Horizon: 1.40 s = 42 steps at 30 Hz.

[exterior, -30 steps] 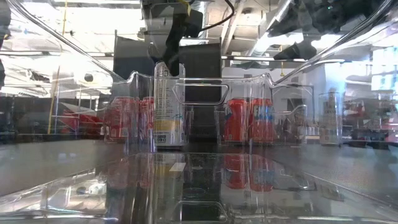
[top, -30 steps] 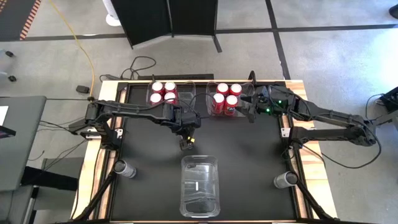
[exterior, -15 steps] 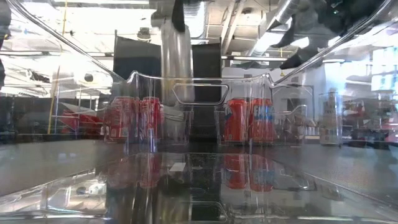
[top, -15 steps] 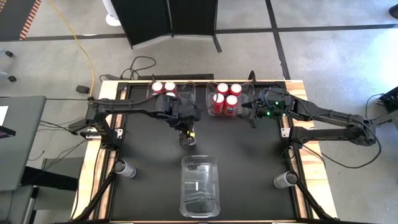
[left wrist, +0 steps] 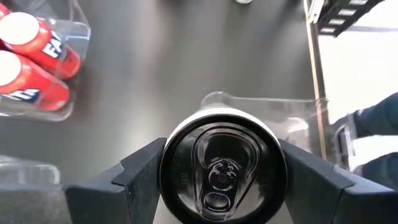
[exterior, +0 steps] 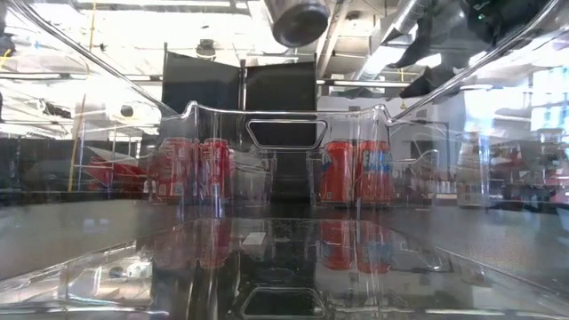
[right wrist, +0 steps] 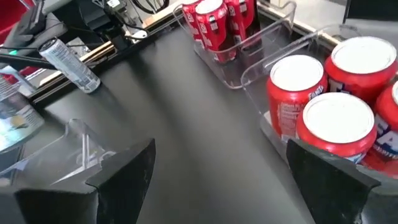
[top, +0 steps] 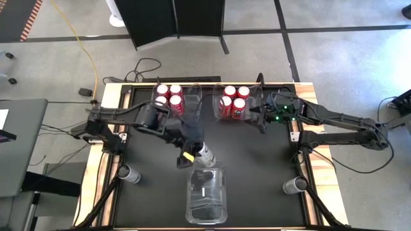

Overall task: Sort soda cans
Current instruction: Put the white yellow soda can into the bottom transparent bin

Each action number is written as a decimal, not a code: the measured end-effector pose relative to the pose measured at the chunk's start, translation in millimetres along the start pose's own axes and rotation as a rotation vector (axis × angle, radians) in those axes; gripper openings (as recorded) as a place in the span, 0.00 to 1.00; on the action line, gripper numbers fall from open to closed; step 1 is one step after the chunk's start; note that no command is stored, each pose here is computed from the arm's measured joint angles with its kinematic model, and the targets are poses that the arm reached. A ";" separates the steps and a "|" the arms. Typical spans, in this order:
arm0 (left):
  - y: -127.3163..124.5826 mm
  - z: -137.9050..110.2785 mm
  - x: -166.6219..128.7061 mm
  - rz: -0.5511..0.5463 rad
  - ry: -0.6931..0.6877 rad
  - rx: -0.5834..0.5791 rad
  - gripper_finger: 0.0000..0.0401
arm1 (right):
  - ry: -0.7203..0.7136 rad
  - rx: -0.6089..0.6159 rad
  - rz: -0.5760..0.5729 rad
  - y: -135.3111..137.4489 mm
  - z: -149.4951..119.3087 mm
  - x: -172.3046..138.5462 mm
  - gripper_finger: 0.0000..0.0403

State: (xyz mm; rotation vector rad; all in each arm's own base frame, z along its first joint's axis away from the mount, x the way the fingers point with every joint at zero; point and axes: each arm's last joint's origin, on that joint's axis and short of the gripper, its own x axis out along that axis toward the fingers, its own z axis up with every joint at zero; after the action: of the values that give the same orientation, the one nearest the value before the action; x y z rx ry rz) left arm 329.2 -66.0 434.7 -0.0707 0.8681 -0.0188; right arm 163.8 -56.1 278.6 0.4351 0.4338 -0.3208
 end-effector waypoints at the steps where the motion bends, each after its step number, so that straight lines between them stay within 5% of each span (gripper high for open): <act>1: -4.0 -0.6 -0.4 -0.007 -0.002 -0.010 0.65 | -0.004 -0.010 -0.003 -0.7 0.5 -0.1 0.94; 8: -38.6 -10.6 35.7 -0.027 0.123 0.008 0.65 | -0.007 0.077 -0.025 -5.8 1.9 2.1 0.94; 16: -53.0 -21.2 86.8 0.029 0.277 0.012 0.66 | 0.006 0.257 0.079 13.1 -1.1 3.0 0.94; 42: -64.2 -42.6 159.8 0.156 0.361 0.013 0.67 | 0.092 0.273 0.153 80.6 -41.0 -11.9 0.89</act>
State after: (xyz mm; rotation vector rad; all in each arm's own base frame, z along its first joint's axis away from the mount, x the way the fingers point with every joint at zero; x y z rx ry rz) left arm 400.8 -139.6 290.1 0.0137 1.2325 0.1122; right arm 171.0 34.8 277.5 0.7484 0.4454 -0.2119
